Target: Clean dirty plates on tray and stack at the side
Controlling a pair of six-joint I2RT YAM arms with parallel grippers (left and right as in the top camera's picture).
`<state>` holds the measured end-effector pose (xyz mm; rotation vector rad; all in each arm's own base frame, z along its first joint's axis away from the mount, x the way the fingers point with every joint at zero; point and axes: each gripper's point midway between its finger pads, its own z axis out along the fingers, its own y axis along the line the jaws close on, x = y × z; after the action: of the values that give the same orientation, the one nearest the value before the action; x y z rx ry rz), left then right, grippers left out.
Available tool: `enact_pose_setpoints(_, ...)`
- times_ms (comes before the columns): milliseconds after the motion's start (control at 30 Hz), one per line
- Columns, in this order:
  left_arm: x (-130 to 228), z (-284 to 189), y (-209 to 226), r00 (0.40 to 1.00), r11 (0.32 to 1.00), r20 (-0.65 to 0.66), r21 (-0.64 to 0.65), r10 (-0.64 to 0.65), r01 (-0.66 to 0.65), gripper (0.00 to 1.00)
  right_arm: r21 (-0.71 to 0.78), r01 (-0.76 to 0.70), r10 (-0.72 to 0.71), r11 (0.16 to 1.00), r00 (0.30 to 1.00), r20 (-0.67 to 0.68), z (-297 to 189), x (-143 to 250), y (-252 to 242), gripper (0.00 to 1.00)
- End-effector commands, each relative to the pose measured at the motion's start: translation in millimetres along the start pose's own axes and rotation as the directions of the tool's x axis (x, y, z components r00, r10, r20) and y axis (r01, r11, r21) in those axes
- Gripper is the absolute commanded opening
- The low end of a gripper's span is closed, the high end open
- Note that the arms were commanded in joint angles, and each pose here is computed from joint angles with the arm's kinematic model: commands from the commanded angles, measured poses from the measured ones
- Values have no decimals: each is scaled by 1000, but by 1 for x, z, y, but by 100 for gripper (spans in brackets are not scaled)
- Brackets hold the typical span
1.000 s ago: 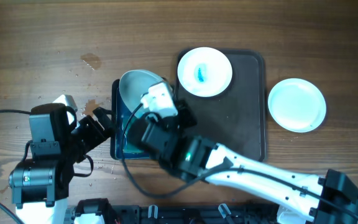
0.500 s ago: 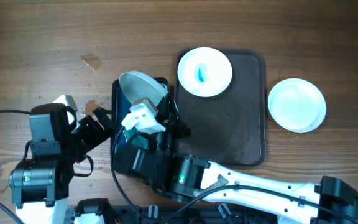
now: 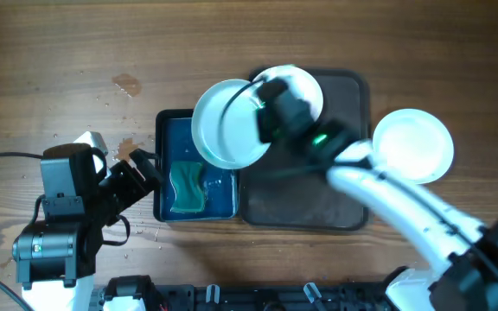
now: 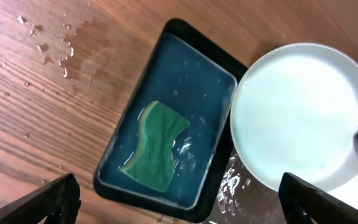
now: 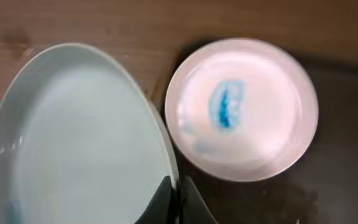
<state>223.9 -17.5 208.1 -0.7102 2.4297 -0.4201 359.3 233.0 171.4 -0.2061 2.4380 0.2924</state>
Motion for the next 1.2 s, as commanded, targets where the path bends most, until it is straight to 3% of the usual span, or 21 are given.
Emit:
enact_pose_setpoints(0,-3,-3,-4,1000,1000,9,16,9,-9,100,-289,-298,289,910,955,-74,-67,-28,-36,4)
enact_pose_setpoints(100,-3,-3,-4,1000,1000,9,16,9,-9,100,-50,-531,530,846,848,-28,-97,-14,-164,4)
enact_pose_setpoints(167,-3,-3,-4,1000,1000,9,16,9,-9,100,148,-640,648,754,762,-6,-105,23,-242,4)
enact_pose_setpoints(200,-3,-3,-4,1000,1000,9,16,9,-9,100,271,-697,720,665,694,17,-106,55,-285,4)
enact_pose_setpoints(300,-3,-3,-4,1000,1000,9,16,9,-9,100,420,-778,848,468,529,34,-87,128,-351,4)
enact_pose_setpoints(367,-3,-3,-4,1000,1000,9,16,9,-9,100,452,-799,893,396,451,14,-73,157,-368,4)
enact_pose_setpoints(400,-3,-3,-4,1000,1000,9,16,9,-9,100,439,-775,871,454,491,-33,-64,159,-369,4)
enact_pose_setpoints(433,-3,-3,-4,1000,1000,9,16,9,-9,100,399,-767,849,503,524,-63,-57,153,-364,32)
enact_pose_setpoints(500,-3,-3,-4,1000,1000,9,16,9,-9,100,343,-776,835,530,547,-52,-67,127,-355,56)
enact_pose_setpoints(533,-3,-3,-4,1000,1000,9,16,9,-9,100,324,-768,819,552,572,-40,-75,113,-350,56)
enact_pose_setpoints(567,-3,-3,-4,1000,1000,9,16,9,-9,100,269,-707,740,654,672,-31,-92,78,-331,56)
enact_pose_setpoints(667,-3,-3,-4,1000,1000,9,16,9,-9,100,58,-466,469,883,882,-45,-105,11,-239,55)
enact_pose_setpoints(767,-3,-3,-4,1000,1000,9,16,9,-9,100,9,-194,193,981,974,-119,-52,-1,-148,55)
enact_pose_setpoints(933,-3,-3,-4,1000,1000,9,16,9,-9,100,126,-81,90,989,993,-70,70,-14,-161,57)
enact_pose_setpoints(1100,-3,-3,-4,1000,1000,9,16,9,-9,100,70,-107,116,992,983,-146,158,27,-172,57)
enact_pose_setpoints(1133,-3,-3,-4,1000,1000,9,16,9,-9,100,77,-112,125,991,976,-179,168,40,-174,47)
enact_pose_setpoints(1167,-3,-3,-4,1000,1000,9,16,9,-9,100,83,-134,148,987,970,-195,168,45,-174,23)
